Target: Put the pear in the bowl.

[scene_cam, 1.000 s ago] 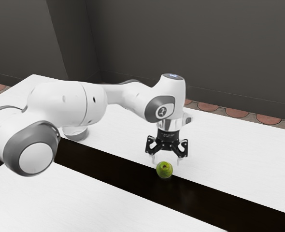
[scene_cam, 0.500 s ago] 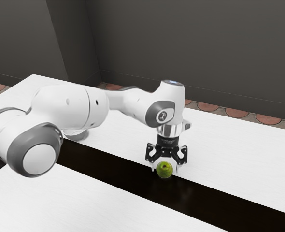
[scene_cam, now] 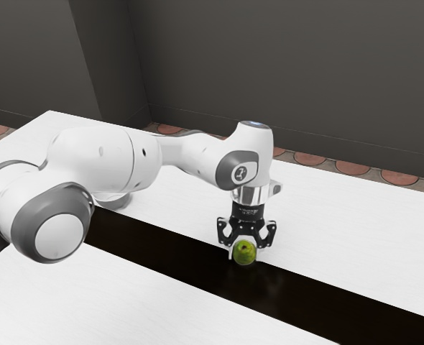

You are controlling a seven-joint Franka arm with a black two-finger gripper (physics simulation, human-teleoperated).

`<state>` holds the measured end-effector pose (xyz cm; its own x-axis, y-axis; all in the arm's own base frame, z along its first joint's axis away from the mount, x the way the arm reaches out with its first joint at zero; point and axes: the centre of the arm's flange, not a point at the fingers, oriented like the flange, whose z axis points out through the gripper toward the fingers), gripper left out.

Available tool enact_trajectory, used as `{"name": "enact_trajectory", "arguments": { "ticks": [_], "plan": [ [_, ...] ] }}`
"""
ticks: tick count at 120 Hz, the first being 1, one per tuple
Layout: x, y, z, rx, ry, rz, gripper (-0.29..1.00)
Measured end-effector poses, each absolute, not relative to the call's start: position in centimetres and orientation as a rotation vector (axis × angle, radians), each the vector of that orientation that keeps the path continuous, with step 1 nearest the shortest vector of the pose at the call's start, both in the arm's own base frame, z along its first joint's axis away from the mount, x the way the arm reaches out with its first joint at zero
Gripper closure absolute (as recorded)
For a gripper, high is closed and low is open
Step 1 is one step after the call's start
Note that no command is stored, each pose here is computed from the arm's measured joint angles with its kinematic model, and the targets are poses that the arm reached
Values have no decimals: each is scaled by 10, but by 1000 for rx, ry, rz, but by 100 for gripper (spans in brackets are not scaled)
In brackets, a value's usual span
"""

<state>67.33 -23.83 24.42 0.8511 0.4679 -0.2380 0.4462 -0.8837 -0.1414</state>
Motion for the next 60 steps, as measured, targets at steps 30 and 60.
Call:
{"name": "enact_trajectory", "arguments": {
  "ticks": [30,60],
  "plan": [
    [672,-237,274,-2956,-735,392,31],
    [698,-124,327,-2930,-981,319,33]
  ]
}}
